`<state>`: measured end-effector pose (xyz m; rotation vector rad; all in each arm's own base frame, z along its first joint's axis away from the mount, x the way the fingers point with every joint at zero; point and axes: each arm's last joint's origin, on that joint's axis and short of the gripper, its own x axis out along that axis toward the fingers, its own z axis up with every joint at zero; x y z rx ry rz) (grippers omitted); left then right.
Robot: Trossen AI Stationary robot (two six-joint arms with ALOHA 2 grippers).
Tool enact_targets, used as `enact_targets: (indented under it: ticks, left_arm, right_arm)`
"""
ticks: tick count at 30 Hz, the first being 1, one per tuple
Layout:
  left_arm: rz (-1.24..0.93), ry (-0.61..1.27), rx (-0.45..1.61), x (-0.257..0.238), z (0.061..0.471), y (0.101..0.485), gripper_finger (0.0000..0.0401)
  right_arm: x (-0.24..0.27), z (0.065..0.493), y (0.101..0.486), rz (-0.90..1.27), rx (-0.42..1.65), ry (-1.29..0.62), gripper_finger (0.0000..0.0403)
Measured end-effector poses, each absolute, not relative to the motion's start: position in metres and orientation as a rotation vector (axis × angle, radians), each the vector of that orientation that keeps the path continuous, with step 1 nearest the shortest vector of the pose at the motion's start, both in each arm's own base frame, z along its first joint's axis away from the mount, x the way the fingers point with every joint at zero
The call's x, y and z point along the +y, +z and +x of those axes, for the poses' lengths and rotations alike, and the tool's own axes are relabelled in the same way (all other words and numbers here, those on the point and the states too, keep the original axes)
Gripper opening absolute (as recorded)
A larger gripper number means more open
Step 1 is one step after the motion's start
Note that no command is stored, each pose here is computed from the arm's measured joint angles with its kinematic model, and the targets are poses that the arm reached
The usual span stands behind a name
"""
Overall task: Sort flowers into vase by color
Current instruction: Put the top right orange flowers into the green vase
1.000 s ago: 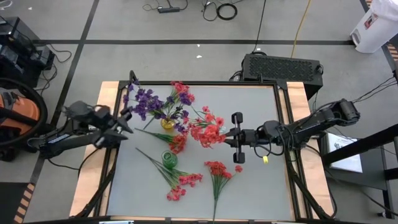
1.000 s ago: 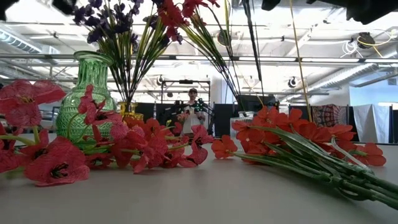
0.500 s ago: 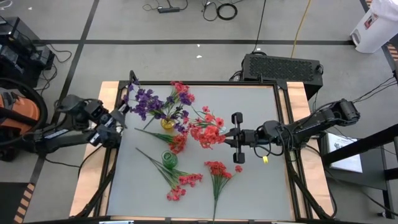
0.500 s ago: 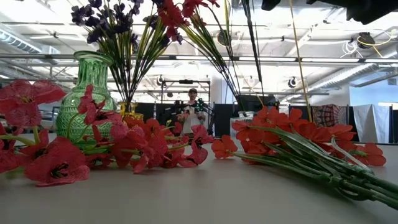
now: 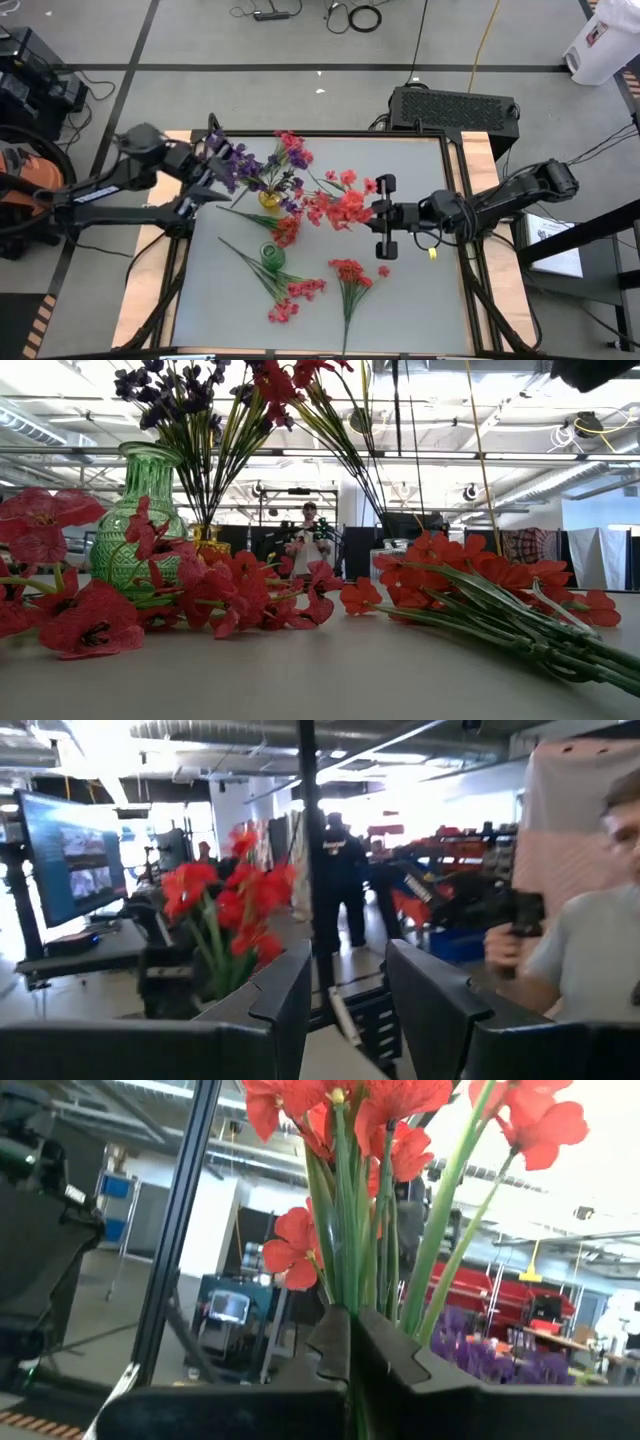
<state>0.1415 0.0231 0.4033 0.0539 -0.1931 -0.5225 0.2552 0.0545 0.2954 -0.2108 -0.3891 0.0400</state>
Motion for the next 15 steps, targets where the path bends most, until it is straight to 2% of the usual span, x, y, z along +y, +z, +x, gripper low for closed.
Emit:
enact_targets:
  ticks: [8,15]
  left_arm:
    - [0.117,-0.454,-0.152,0.031,0.190,0.406,0.0141]
    - [0.193,-0.461,-0.145,0.024,0.230,0.413,0.0141]
  right_arm:
    - [0.058,0.269,0.333,-0.276,-0.355,0.034,0.0000]
    - [0.058,0.271,0.364,-0.281,-0.406,0.015,0.0000]
